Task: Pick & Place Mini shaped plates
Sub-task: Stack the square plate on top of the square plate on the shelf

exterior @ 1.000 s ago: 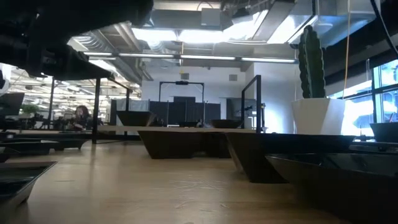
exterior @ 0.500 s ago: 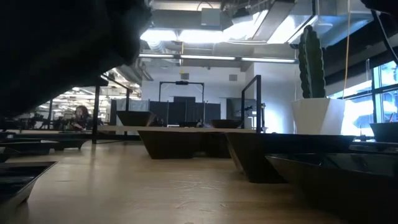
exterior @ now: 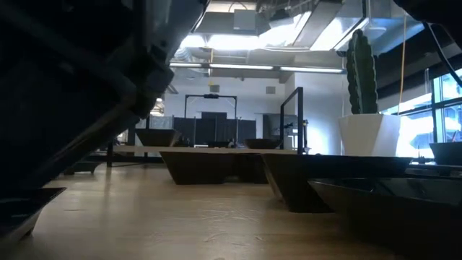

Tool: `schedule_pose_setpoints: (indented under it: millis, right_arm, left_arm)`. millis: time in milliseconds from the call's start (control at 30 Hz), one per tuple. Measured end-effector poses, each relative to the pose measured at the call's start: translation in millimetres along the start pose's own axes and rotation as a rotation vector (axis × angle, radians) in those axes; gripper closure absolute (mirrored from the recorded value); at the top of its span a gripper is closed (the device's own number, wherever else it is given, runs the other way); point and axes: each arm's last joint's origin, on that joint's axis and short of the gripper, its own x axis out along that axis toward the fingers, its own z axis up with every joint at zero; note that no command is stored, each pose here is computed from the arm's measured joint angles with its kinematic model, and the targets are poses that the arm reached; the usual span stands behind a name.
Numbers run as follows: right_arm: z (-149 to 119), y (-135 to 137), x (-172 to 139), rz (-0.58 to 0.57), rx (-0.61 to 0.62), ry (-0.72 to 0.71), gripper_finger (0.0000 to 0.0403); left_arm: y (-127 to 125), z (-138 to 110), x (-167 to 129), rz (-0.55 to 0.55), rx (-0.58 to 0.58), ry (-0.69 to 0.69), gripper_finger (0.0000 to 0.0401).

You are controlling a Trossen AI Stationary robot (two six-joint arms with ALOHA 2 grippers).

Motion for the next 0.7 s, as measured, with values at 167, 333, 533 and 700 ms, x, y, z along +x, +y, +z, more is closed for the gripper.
schedule_pose_setpoints:
  millis: [167, 333, 533, 700]
  right_arm:
    - [-1.6, -0.1, 0.0, -0.001, -0.001, 0.016, 0.0210]
    - [-4.5, 0.0, 2.7, -0.001, -0.002, 0.026, 0.0261]
    - [-4.3, -0.3, 2.9, -0.003, -0.001, 0.023, 0.0323]
    - [-3.9, -4.3, 3.0, -0.007, 0.005, 0.022, 0.0371]
  left_arm:
    - [0.1, 0.5, 0.0, 0.001, -0.003, -0.005, 0.0397]
    - [0.1, 0.5, 0.0, 0.001, -0.004, -0.005, 0.0393]
    - [0.1, 0.5, 0.0, 0.001, -0.005, -0.005, 0.0398]
    - [0.1, 0.5, 0.0, 0.001, -0.005, -0.005, 0.0398]
